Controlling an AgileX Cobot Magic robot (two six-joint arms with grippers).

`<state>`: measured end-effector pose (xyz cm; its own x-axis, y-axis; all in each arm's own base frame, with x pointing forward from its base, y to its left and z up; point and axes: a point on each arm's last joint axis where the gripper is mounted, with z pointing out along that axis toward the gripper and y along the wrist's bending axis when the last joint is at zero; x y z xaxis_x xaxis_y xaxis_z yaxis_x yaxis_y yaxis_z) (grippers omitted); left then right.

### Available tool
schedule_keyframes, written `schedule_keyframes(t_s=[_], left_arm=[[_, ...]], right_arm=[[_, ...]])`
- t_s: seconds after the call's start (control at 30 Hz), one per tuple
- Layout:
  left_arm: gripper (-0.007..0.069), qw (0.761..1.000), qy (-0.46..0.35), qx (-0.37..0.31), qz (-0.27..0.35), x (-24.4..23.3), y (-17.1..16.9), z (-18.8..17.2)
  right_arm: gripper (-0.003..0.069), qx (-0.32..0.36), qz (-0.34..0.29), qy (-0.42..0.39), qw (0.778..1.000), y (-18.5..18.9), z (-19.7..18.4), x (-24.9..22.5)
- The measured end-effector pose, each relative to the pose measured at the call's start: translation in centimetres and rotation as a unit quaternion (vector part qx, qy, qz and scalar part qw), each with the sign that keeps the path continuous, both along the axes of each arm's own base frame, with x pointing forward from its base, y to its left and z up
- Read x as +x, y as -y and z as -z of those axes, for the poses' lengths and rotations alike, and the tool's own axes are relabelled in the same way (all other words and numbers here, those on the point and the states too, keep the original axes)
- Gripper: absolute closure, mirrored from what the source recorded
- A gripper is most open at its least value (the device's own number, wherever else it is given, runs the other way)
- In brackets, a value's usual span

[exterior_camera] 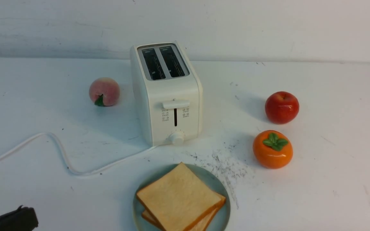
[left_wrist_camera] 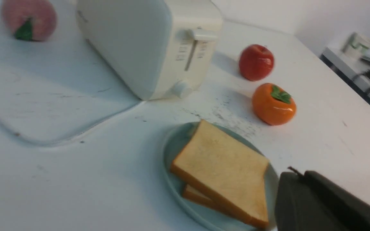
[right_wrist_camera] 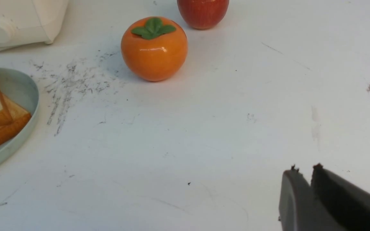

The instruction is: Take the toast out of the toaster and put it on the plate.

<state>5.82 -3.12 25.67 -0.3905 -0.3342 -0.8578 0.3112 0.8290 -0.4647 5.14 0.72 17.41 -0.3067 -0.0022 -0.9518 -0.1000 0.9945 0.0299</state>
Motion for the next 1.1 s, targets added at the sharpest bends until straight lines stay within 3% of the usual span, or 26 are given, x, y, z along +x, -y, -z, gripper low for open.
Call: schedule_keyframes(t_s=[0.23,0.37,1.1], left_arm=[[0.0617,0.991,0.009,-0.013,-0.136,-0.8,-2.1,4.5],[0.061,0.983,-0.018,0.0,-0.184,-0.6,-2.6,7.3],[0.0598,0.979,-0.045,0.016,-0.199,-0.6,-2.8,8.7]], right_arm=[[0.0572,0.0,0.0,0.0,1.0,0.0,0.0,0.0],[0.0571,0.0,0.0,0.0,1.0,0.0,0.0,0.0],[0.0552,0.0,0.0,0.0,1.0,0.0,0.0,0.0]])
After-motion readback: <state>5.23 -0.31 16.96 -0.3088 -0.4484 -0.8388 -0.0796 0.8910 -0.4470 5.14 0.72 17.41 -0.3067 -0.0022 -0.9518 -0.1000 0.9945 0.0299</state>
